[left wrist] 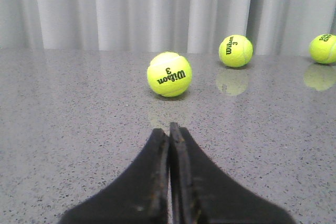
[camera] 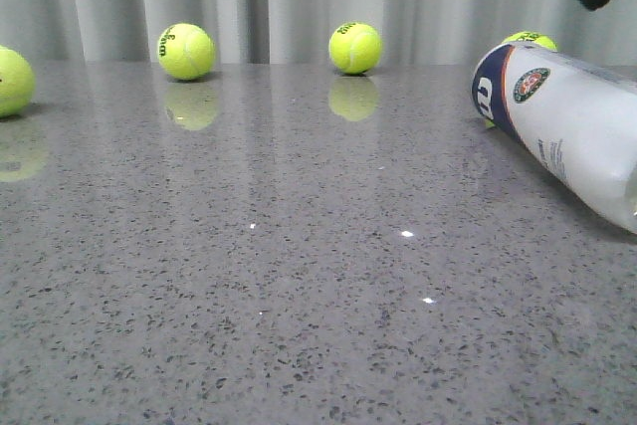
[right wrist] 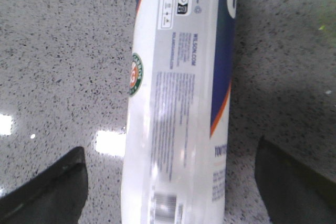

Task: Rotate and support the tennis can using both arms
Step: 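Grasp the white-and-blue Wilson can with the right gripper and lift it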

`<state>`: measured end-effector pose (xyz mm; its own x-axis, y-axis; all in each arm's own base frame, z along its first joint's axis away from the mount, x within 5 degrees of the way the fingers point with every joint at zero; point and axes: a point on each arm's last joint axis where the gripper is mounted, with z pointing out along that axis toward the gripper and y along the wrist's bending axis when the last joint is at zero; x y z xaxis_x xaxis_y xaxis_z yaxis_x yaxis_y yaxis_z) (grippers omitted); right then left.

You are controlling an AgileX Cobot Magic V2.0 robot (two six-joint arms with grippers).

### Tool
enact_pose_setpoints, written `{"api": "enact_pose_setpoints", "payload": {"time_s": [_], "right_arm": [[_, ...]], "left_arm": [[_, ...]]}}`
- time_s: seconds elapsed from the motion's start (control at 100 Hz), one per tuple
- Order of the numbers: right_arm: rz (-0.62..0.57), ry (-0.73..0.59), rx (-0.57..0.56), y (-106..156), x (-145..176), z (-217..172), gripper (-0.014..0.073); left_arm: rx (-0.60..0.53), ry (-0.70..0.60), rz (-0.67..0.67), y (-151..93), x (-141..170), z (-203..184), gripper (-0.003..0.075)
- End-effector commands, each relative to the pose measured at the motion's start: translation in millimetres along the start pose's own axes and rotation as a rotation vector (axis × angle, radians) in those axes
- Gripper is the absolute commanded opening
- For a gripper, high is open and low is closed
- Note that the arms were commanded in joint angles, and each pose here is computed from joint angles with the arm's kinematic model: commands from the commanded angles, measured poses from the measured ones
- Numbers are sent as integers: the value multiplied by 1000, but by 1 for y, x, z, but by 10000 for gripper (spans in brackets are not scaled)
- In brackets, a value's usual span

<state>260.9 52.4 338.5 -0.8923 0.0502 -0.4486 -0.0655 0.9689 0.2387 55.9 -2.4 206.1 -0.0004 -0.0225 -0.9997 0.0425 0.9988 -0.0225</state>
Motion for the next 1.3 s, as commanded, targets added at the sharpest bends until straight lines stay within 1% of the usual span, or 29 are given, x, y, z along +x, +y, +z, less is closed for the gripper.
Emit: {"api": "enact_pose_setpoints", "payload": {"time_s": [0.0, 0.24, 0.45, 0.49, 0.51, 0.52, 0.57, 0.64, 0.69, 0.74, 0.83, 0.93, 1.0, 1.07, 1.09, 1.12, 1.13, 1.14, 1.16, 1.21, 1.29], "right_arm": [[12, -35, -19, 4, -12, 0, 636], [32, 59, -2, -1, -18, 34, 636], [37, 72, 2, -3, -20, 44, 628], [38, 72, 2, -3, -20, 44, 596], [38, 73, 2, -3, -20, 44, 563], [38, 73, 2, -3, -20, 44, 563], [38, 76, 2, -3, -20, 44, 487], [38, 77, 2, -3, -20, 44, 403], [38, 76, 1, -3, -20, 44, 363], [37, 70, 0, -2, -21, 42, 342], [19, 61, -4, 1, -24, 37, 340], [-69, 41, -23, 15, -32, 24, 340], [-166, 17, -45, 29, -38, 14, 340], [-300, -18, -62, 43, -45, 4, 340], [-360, -26, -65, 48, -46, 2, 340], [-411, -39, -69, 54, -49, -2, 342], [-451, -42, -70, 57, -50, -3, 343], [-453, -47, -69, 57, -52, -3, 343], [-508, -45, -71, 63, -53, -3, 343], [-585, -56, -77, 72, -58, -4, 343], [-720, -39, -94, 88, -62, 1, 343]], "left_arm": [[-2, -73, -10, 0, 7, -1, -21], [-2, -73, -10, 0, 7, -1, -21], [-2, -73, -10, 0, 7, -1, -20], [-2, -73, -10, 0, 7, -1, -21], [-2, -73, -10, 0, 7, -1, -20], [-2, -73, -10, 0, 7, -1, -20], [-2, -73, -10, 0, 7, -1, -20], [-2, -73, -10, 0, 7, -1, -20], [-2, -73, -10, 0, 7, -1, -20], [-2, -73, -10, 0, 7, -1, -20], [-2, -73, -10, 0, 7, -1, -21], [-2, -73, -10, 0, 7, -1, -21], [-2, -73, -10, 0, 7, -1, -21], [-2, -73, -10, 0, 7, -1, -21], [-2, -73, -10, 0, 7, -1, -20], [-2, -73, -10, 0, 7, -1, -21], [-2, -73, -10, 0, 7, -1, -21], [-2, -73, -10, 0, 7, -1, -20], [-2, -73, -10, 0, 7, -1, -20], [-2, -73, -10, 0, 7, -1, -21], [-2, -73, -10, 0, 7, -1, -21]]}}
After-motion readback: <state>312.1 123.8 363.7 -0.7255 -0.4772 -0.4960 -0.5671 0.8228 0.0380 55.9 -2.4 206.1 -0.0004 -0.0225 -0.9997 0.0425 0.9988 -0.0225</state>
